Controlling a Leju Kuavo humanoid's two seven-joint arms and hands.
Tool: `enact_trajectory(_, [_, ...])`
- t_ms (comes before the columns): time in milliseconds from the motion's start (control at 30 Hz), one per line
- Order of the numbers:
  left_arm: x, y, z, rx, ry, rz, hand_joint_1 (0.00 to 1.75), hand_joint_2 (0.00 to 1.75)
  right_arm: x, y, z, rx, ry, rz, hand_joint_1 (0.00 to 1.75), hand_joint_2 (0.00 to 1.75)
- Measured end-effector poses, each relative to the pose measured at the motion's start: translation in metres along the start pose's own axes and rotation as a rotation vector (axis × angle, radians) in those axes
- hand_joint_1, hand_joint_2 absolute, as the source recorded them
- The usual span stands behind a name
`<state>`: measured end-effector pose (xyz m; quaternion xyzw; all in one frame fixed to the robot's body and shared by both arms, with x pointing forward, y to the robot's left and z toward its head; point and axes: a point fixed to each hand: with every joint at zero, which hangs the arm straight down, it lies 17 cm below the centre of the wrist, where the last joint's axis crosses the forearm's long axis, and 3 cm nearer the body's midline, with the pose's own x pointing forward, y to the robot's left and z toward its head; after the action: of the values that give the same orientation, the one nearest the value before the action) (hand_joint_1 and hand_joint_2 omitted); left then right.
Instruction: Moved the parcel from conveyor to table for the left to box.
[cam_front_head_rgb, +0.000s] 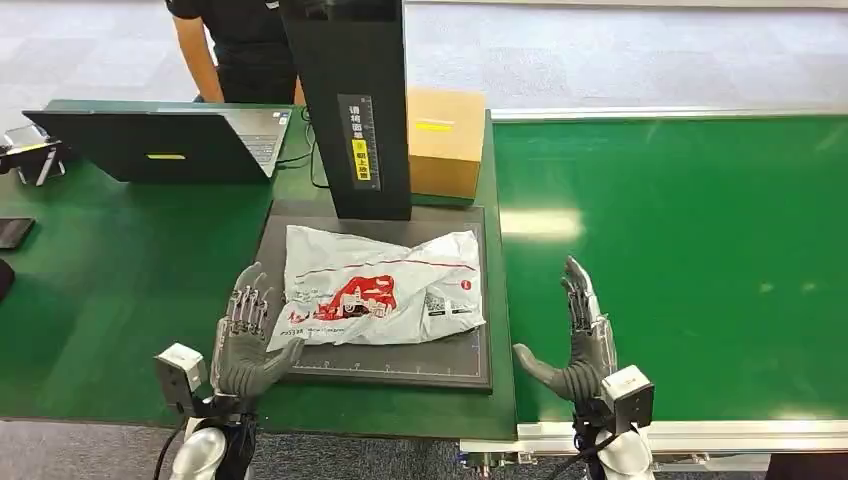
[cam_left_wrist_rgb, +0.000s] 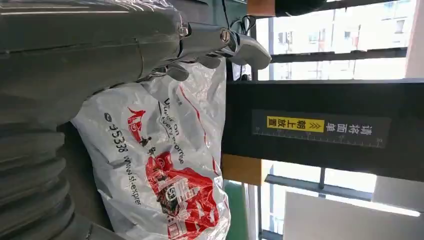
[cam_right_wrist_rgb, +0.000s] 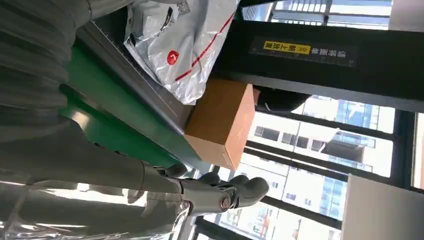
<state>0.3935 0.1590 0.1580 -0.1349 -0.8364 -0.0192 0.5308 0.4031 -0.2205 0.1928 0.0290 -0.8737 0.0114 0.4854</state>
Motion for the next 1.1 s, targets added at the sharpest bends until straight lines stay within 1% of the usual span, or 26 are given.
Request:
enact_trajectory(900, [0.000, -0.001, 0.000, -0.005, 0.000, -0.004, 0.00, 1.75, -0.001, 0.000, 0.001, -0.003, 0.003, -0.001, 0.00, 1.75])
enact_trajectory(1000, [-0.004, -0.007, 0.001, -0.034, 0.010, -0.054, 0.00, 1.75, -0.001, 0.000, 0.001, -0.004, 0.002, -0.001, 0.00, 1.75])
enact_trajectory(1100, [-0.009, -0.019, 0.001, -0.081, 0.018, -0.161, 0.00, 1.75, 0.000, 0.001, 0.001, -0.002, 0.002, -0.001, 0.00, 1.75])
